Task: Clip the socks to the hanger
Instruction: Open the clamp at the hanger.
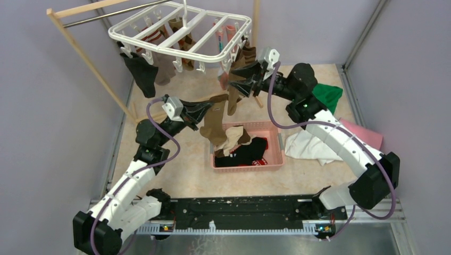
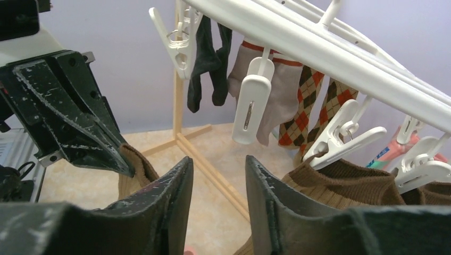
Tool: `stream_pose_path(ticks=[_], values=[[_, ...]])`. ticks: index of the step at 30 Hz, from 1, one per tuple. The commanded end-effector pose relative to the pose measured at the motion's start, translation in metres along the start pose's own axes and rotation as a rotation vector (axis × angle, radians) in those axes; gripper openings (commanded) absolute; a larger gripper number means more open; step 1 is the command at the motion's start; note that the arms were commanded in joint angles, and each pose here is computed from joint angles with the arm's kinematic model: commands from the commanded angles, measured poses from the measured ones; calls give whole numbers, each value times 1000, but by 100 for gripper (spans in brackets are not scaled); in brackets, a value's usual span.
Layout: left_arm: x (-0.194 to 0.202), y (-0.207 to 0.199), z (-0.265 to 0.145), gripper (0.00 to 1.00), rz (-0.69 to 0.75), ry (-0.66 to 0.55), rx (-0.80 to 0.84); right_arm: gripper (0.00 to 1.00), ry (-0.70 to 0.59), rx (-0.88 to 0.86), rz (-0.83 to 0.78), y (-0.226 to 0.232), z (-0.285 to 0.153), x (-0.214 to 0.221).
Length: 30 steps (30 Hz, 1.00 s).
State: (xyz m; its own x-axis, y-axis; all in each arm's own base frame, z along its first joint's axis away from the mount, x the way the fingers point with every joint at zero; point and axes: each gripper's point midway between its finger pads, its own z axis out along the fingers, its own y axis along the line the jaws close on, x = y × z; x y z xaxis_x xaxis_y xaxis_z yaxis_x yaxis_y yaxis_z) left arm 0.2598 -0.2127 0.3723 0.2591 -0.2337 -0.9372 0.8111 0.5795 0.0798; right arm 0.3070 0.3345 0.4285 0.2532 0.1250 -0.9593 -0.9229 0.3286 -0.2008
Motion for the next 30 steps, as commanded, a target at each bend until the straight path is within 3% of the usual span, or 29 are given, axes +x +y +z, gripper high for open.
stream_pose_path(ticks=[1,4,23,30], values=[[-18,-4,1,0,50,-44,34,45,-114,-24,-85,9,-10,-42],[-17,-5,2,0,46,-39,48,49,-144,-52,-97,7,-12,-49],[-20,-6,3,0,45,-37,70,50,-240,-199,1,-7,1,-67],[-22,-5,5,0,49,-41,73,56,-246,-238,65,-12,7,-67]])
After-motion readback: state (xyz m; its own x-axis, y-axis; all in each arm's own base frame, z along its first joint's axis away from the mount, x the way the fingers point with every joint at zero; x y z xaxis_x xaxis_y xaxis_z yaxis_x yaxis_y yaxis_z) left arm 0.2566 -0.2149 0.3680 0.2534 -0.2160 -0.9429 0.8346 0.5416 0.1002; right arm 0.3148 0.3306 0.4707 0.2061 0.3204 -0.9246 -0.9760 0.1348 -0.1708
